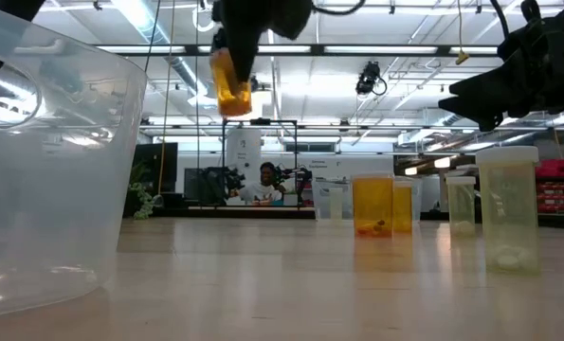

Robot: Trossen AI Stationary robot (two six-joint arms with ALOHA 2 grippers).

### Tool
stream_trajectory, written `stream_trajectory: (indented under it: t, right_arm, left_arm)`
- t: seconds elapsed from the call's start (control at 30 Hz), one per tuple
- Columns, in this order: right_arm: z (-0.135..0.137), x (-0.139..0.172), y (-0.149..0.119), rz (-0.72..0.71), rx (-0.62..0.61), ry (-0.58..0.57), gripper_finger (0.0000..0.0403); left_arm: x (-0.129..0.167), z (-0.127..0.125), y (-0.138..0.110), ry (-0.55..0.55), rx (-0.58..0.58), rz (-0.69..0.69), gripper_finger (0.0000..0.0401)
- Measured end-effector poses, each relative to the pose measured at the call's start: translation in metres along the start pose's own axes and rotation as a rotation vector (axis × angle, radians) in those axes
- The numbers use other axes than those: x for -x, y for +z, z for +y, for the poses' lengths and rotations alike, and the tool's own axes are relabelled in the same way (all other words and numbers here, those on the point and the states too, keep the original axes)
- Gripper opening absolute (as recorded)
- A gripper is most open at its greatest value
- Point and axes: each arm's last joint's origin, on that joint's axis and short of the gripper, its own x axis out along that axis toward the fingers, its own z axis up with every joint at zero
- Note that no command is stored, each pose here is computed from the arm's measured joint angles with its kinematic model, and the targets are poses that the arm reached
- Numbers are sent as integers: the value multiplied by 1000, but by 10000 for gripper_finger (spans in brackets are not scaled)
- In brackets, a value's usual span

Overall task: Pick and place medicine bottles into bin by pill shape (circle, oval)
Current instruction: Put the orange capsule bottle into the bottom transparent bin

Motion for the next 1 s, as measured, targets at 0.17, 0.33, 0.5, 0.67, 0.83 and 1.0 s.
stream_trajectory:
  t: [0.17,0.33,0.5,0.67,0.83,1.0]
  right_arm:
    - [0,0,0,3,0,0,237]
    - [0,0,0,3,0,0,237]
    - [0,0,0,3,0,0,237]
    - [0,0,0,5,0,0,237]
    - [0,0,0,5,0,0,237]
    - [0,0,0,5,0,0,237]
  left_arm:
    - [1,-34,-18,8,-49,12,237]
    - [2,-65,-36,53,-85,-18,218]
    - [4,-98,-60,57,-68,-34,225]
    - [5,-126,-85,45,50,-40,239]
    - [4,-150,-110,28,169,-31,221]
    - [-9,-165,-133,63,250,7,224]
